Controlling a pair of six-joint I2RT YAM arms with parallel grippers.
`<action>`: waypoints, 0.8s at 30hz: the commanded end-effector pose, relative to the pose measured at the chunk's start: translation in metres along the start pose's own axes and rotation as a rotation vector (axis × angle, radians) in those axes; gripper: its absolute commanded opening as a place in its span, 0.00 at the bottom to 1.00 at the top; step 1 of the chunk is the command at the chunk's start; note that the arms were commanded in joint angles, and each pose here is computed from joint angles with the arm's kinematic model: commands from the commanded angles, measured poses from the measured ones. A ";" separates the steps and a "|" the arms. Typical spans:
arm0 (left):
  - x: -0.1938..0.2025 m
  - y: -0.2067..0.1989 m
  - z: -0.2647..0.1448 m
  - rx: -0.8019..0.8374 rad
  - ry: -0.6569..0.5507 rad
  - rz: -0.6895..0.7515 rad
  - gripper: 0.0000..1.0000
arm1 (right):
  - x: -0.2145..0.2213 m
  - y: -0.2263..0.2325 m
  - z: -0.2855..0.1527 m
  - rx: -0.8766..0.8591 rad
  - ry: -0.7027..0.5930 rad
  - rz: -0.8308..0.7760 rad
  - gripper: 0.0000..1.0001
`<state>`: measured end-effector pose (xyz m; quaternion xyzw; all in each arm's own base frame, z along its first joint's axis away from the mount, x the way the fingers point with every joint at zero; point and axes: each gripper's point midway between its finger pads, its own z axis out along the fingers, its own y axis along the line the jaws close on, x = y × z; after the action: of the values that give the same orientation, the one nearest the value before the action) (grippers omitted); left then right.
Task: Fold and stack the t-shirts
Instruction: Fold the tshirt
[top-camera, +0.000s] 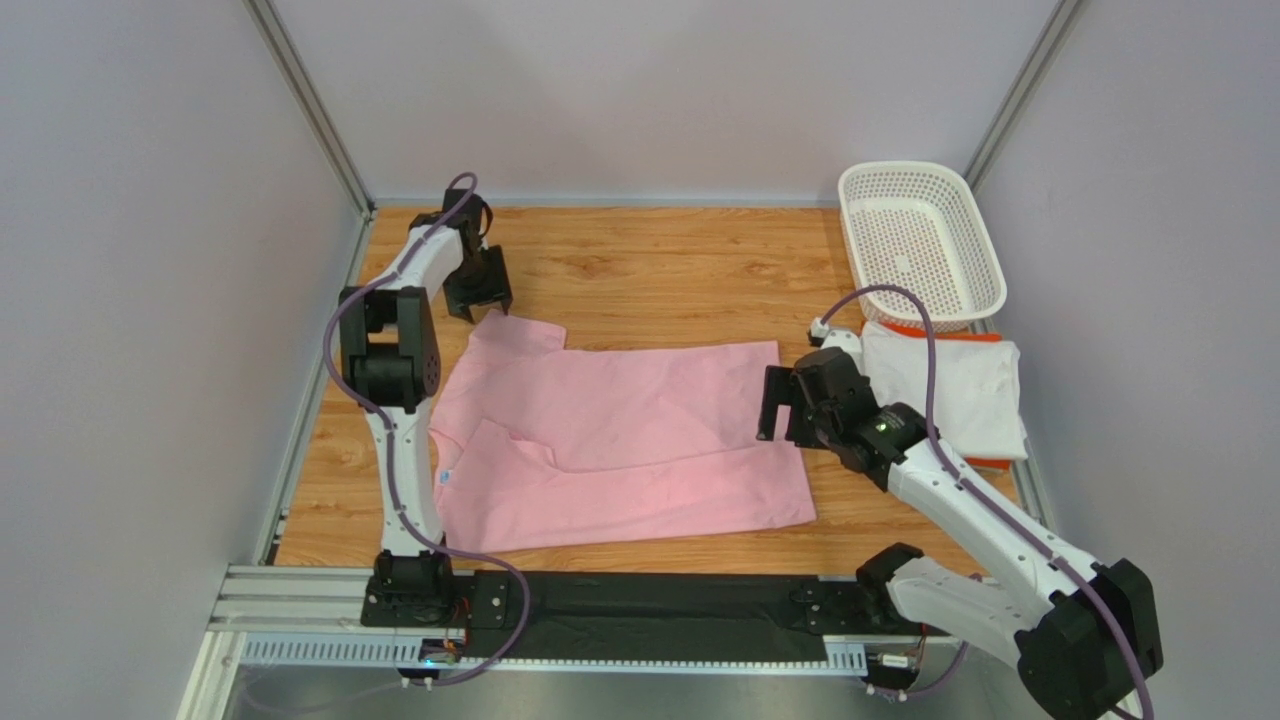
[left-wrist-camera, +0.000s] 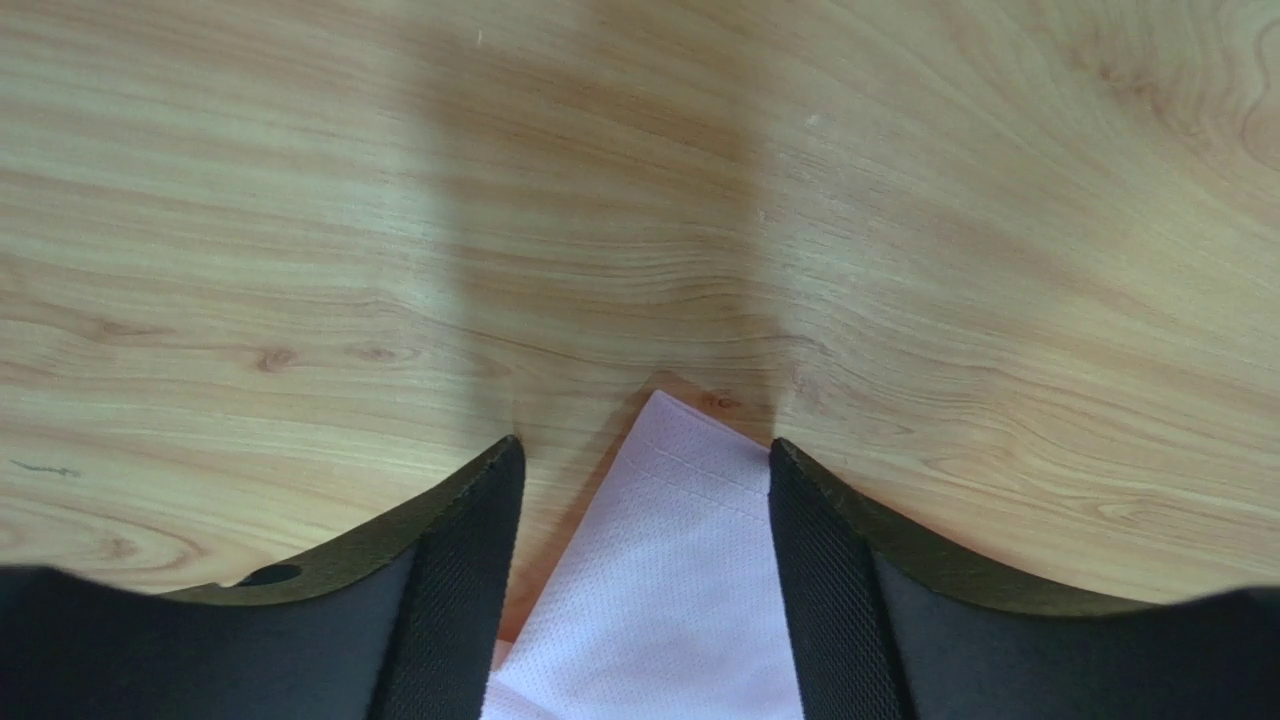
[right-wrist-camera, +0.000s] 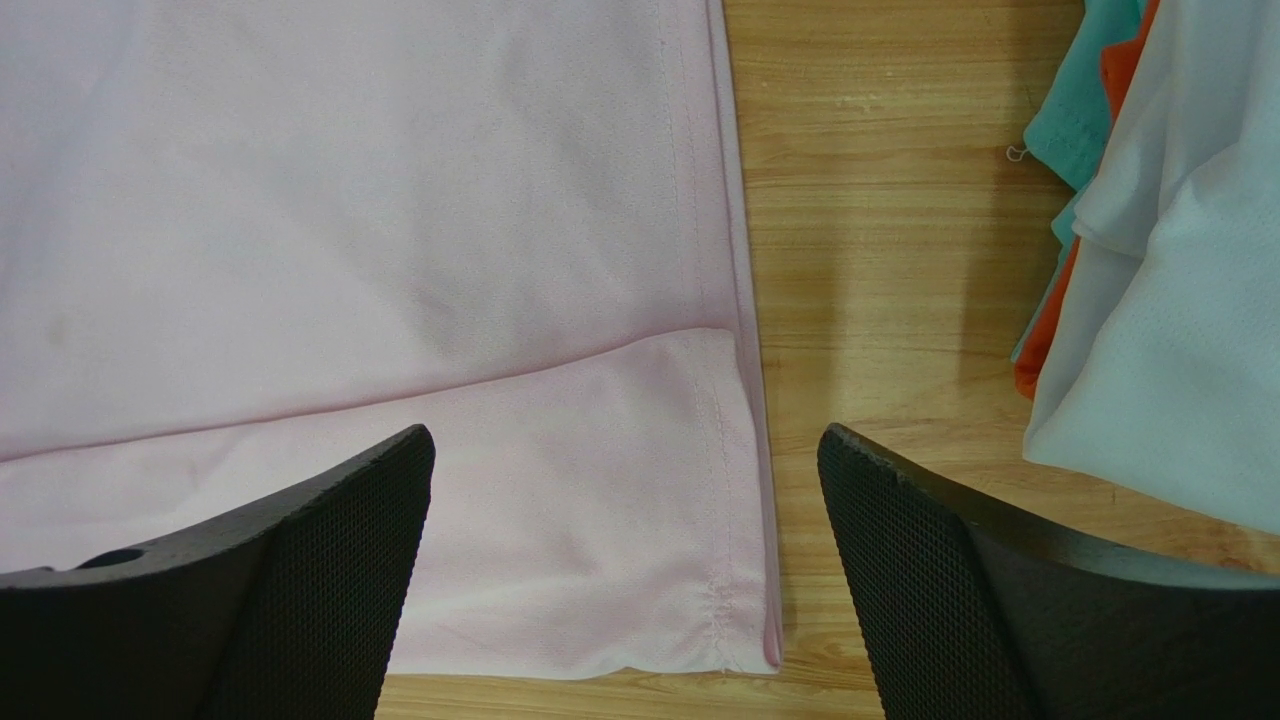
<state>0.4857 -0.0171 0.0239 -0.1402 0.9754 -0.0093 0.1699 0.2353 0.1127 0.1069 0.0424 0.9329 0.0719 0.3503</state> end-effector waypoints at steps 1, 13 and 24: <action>-0.005 0.000 0.005 0.000 0.004 0.009 0.67 | -0.008 0.003 0.003 -0.015 -0.032 -0.002 1.00; 0.013 -0.007 -0.002 0.061 0.048 0.031 0.04 | -0.018 0.003 0.003 -0.008 -0.042 0.014 1.00; -0.014 -0.034 -0.056 0.199 -0.161 0.108 0.00 | -0.068 -0.002 0.035 0.050 -0.030 0.159 1.00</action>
<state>0.4700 -0.0344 0.0280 -0.1089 0.9772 -0.0524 0.1746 0.2710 0.1003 0.1008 0.0919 0.9405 0.0481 0.3236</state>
